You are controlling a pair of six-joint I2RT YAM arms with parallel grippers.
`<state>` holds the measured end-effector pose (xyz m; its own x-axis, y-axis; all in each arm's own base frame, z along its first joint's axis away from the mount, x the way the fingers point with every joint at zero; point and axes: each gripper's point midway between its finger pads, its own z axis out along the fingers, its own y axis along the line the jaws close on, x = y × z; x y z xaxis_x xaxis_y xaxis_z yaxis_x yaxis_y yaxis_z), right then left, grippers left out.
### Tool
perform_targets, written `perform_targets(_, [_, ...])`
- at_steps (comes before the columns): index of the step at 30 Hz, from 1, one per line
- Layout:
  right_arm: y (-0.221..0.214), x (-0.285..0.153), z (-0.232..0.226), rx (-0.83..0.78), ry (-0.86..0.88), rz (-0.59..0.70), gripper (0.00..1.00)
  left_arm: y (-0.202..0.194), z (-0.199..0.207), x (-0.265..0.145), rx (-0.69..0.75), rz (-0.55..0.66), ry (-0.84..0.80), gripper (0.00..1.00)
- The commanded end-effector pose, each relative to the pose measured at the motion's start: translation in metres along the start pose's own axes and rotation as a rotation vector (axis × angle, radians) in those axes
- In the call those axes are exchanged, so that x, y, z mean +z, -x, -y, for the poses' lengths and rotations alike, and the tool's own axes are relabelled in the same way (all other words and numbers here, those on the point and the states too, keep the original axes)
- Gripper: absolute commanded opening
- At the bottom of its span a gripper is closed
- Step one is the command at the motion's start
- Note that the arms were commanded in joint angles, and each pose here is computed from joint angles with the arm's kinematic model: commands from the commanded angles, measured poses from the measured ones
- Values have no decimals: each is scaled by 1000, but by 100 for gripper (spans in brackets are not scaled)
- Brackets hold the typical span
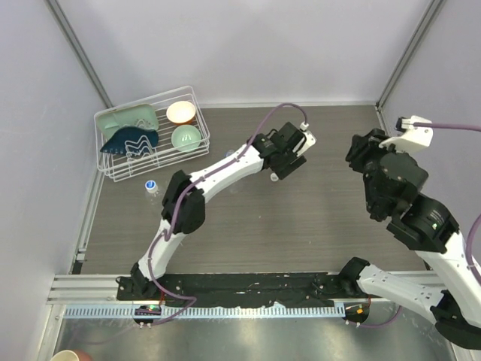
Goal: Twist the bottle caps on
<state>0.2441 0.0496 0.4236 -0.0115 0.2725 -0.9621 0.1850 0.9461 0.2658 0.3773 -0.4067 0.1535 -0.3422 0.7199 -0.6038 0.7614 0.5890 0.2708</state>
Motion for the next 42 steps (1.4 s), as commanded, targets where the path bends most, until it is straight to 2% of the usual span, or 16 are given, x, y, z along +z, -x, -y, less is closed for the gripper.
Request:
perform_targets(1, [3,-5,7,71,4,37,39,15,-37,20,-109,63,105,75])
perform_targets(5, [-11,-4,3,87,35,22,39,3,-29,41,-137,33,34,78])
perform_targets(8, [-20,-3,1,72,47,11,39,-10,-23,55,-126,-7,15,75])
perform_targets(12, [-30,1,-6,54,69,-9,39,-15,-13,64,-120,-14,-38,61])
perform_targets(13, [-31,1,-7,52,73,-10,39,-14,-13,65,-117,-10,-42,61])
perform_targets(21, [-39,6,-12,25,77,-21,40,-25,-3,73,-110,-32,-91,62])
perform_targets(29, [-41,5,-12,29,91,-19,40,-35,-8,82,-104,-45,-67,59])
perform_targets(42, [-48,6,-15,18,100,-31,40,-51,-5,99,-113,-76,-68,59])
